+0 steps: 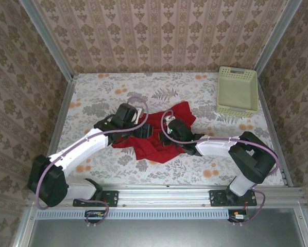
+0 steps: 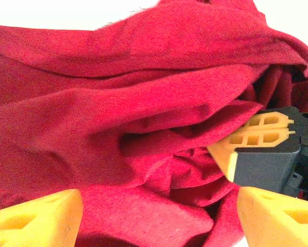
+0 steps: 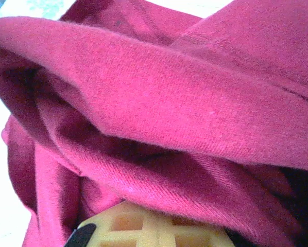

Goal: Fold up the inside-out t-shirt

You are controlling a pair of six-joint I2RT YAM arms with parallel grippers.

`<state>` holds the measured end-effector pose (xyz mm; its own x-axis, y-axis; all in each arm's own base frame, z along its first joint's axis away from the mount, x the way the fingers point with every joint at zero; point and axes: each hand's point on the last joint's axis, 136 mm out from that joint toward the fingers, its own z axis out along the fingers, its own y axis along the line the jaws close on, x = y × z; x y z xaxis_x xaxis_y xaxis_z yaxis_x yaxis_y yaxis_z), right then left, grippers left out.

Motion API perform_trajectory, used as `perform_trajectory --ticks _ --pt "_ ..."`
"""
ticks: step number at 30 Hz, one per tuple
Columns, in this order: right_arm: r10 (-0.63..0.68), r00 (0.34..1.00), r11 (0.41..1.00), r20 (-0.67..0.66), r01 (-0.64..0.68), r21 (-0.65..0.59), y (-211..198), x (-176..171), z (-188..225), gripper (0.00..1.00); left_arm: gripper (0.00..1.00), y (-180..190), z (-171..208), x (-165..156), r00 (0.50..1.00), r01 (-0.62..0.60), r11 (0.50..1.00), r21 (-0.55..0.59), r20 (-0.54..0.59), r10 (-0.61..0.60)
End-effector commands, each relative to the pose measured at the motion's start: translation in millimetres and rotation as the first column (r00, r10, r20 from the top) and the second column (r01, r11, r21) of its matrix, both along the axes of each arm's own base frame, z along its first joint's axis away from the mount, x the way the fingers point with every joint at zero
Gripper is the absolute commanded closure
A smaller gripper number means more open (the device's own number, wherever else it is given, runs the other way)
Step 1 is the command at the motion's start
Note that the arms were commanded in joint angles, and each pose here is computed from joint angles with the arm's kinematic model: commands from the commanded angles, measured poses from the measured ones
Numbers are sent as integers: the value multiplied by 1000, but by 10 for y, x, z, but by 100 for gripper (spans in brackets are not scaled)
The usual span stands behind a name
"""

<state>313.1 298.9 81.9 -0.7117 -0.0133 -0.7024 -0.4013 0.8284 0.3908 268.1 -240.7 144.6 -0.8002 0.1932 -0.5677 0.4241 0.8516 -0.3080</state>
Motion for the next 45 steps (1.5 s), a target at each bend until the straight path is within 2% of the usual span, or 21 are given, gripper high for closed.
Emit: perform_trajectory --ticks 1,4,7,9,11,13,15,19,23,26,30,31,35,37,40,45 --pt "69 996 995 52 -72 69 164 -102 219 100 20 -192 -295 108 998 55 998 15 -26 -55" --pt "75 995 995 68 -80 65 182 -165 255 100 26 -204 -527 309 998 7 998 69 -65 -2" --pt "47 996 997 76 -51 49 102 -213 280 100 39 -199 -660 551 994 -46 996 76 -91 53" --pt "27 996 999 79 -30 40 8 -248 298 100 57 -95 -733 739 986 -115 989 95 -109 125" --pt "11 996 1000 85 -13 23 -90 -285 330 100 78 8 -734 911 974 -177 982 66 -133 184" --pt "3 995 1000 95 -4 12 -180 -334 399 100 91 108 -642 1022 965 -222 975 25 -137 223" --pt "-10 995 1000 100 11 -3 -286 -387 473 100 99 230 -483 1092 958 -263 965 -2 -118 261" --pt "-56 988 998 141 60 -24 -573 -490 639 100 100 582 -112 1154 929 -364 927 -89 -103 355" --pt "-154 978 987 143 158 -17 -958 -533 657 100 100 886 -14 1057 891 -452 882 -131 -119 439" --pt "-196 977 979 81 199 -34 -1113 -547 436 100 100 865 -82 991 897 -436 890 -135 -145 418" --pt "-178 984 979 -12 176 -100 -1026 -533 210 100 100 713 -270 917 906 -401 907 -126 -201 372" --pt "-183 983 974 -29 178 -139 -1029 -510 189 97 100 686 -325 889 907 -393 912 -118 -214 363" --pt "-180 984 957 -5 174 -234 -1053 -407 352 55 100 600 -492 761 915 -350 933 -85 -246 320" --pt "-145 989 956 -4 140 -259 -995 -369 462 43 100 573 -531 710 918 -335 939 -77 -253 307" --pt "-86 996 948 -38 70 -311 -844 -326 460 37 100 583 -566 669 917 -336 939 -73 -253 309" --pt "-70 992 907 -108 18 -420 -678 -193 192 34 100 613 -591 644 915 -345 936 -72 -249 318"
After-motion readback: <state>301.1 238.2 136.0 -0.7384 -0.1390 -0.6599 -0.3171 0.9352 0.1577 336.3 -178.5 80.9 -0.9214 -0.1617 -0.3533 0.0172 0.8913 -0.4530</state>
